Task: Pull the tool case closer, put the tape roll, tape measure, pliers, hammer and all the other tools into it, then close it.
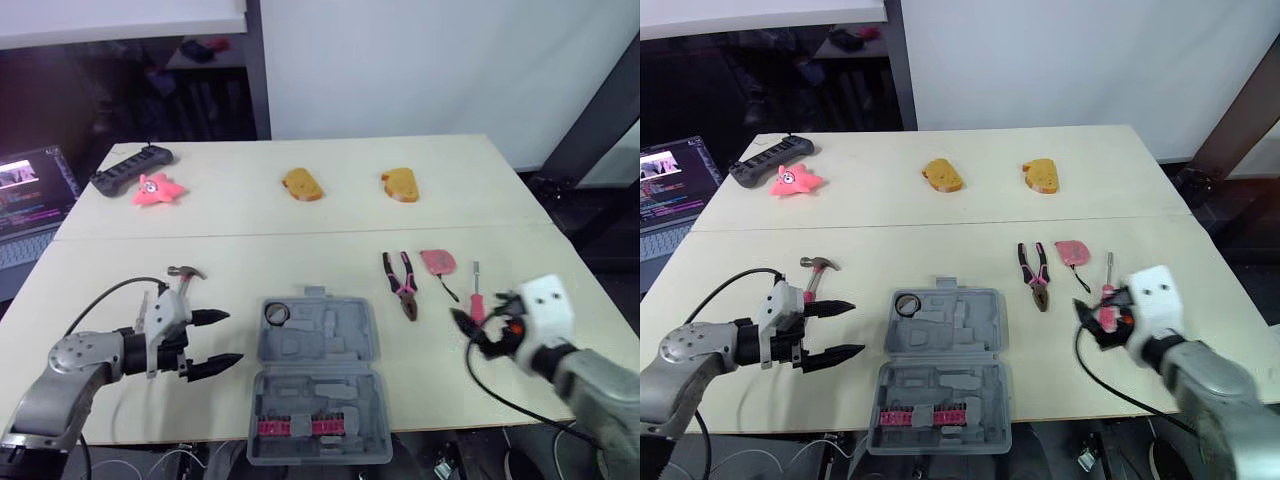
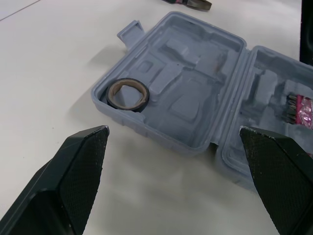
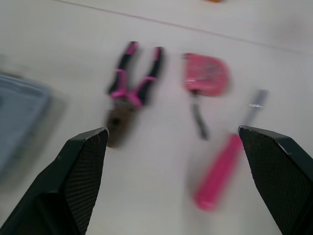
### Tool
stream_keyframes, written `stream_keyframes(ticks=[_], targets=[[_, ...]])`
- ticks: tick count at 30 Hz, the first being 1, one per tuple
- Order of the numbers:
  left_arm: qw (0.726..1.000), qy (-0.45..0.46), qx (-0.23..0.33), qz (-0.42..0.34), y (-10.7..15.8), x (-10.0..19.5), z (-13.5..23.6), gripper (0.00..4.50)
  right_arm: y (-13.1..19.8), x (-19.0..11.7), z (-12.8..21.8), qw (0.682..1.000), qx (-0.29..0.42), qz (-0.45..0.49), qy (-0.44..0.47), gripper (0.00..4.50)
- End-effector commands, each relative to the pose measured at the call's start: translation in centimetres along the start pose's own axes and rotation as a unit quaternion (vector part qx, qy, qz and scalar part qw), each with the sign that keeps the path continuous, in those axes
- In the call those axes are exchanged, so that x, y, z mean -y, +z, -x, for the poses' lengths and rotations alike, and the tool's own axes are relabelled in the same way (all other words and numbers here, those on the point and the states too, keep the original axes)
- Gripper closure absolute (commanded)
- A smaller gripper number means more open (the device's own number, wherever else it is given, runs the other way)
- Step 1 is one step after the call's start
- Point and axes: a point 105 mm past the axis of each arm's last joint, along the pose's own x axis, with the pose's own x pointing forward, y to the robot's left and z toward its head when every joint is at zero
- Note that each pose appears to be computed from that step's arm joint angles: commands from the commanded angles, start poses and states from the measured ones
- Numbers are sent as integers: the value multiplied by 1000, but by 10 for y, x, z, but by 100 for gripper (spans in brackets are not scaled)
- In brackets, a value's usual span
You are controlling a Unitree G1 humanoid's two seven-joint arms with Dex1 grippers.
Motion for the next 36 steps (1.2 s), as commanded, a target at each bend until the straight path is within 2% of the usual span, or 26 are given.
stream_keyframes(ticks=[1, 4, 9, 20, 27, 36], targets=[[999, -1, 21, -28, 12, 0, 8, 3, 3, -10, -9, 998, -5, -23, -50, 0], [998, -6, 43, -41, 17, 3, 9, 3, 2, -23, -21, 997, -13, -45, -66, 0], [998, -25, 36, -42, 13, 12, 12, 3, -7, -27, -34, 992, -31, -52, -109, 0], [998, -21, 42, -50, 16, 15, 10, 3, -7, -33, -41, 993, -28, -46, -108, 0], [996, -34, 60, -58, 23, 23, 0, 3, -10, -7, -48, 989, -26, -37, -137, 0], [995, -36, 66, -59, 22, 31, -12, 3, -9, 31, -73, 988, -13, -38, -151, 0]])
